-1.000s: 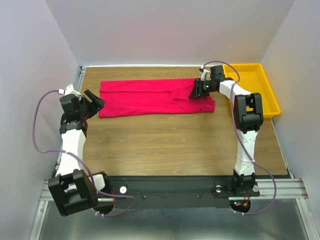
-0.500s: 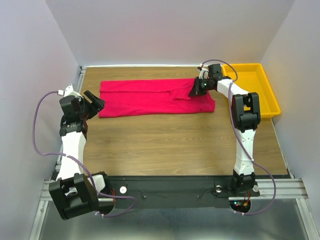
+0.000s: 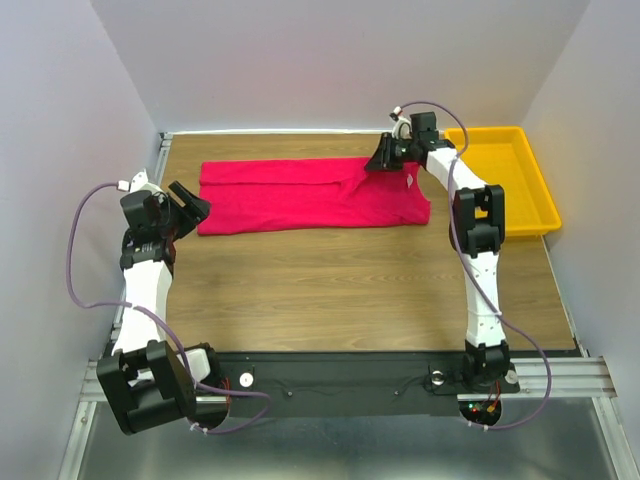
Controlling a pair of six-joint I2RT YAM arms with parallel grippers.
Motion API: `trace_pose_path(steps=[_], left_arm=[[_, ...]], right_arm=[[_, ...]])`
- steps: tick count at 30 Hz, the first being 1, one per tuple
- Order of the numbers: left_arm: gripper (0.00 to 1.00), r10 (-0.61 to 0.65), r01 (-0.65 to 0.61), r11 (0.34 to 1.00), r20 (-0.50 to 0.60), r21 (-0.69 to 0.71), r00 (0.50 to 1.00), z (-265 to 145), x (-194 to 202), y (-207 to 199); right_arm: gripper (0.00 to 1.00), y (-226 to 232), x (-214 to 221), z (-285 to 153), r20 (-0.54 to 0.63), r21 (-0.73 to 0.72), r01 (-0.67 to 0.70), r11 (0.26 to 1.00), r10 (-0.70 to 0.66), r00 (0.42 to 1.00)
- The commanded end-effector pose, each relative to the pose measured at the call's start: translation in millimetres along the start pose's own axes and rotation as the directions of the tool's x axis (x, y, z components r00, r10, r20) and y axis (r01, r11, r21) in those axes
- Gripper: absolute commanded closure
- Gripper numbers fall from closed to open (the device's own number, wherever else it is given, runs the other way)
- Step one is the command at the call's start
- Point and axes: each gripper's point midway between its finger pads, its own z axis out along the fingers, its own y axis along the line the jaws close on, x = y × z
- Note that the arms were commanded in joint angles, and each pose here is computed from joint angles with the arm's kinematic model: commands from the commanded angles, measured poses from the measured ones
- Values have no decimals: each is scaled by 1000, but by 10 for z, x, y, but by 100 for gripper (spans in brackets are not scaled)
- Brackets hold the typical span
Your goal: Fold and stack the t-shirts
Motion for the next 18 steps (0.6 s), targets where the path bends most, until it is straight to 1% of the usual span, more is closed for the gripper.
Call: trace_pose_path(steps=[1, 2, 4, 6, 11, 13, 16, 17, 18], left_arm=[[22, 30, -31, 999, 49, 22, 998, -19, -216, -100], [22, 30, -31, 999, 45, 18, 999, -16, -211, -93], [22, 31, -31, 999, 44, 14, 999, -13, -216, -88], [22, 33, -34, 999, 41, 12, 999, -12, -214, -89], [22, 39, -39, 999, 43, 8, 998, -14, -222, -79], [22, 43, -43, 999, 34, 7, 999, 2, -196, -62], [22, 44, -44, 999, 11, 12, 999, 47, -135, -43], [22, 50, -50, 999, 5, 11, 999, 58, -118, -30], [22, 47, -47, 999, -11, 3, 999, 97, -78, 11]], right_arm=[[65, 179, -117, 196, 27, -59, 17, 998, -15, 1000], [60, 195, -164, 212, 40, -65, 32, 997, -30, 999], [54, 177, -189, 275, 54, -77, 35, 996, -31, 998], [52, 215, -273, 276, 75, -84, 57, 995, -51, 996], [51, 431, -567, 76, 147, -94, 154, 984, -139, 979], [51, 562, -624, -46, 162, -105, 222, 969, -204, 965], [53, 670, -559, -190, 157, -148, 320, 936, -297, 942], [53, 704, -495, -275, 147, -138, 330, 934, -310, 939], [53, 683, -455, -355, 145, -116, 381, 917, -363, 920]])
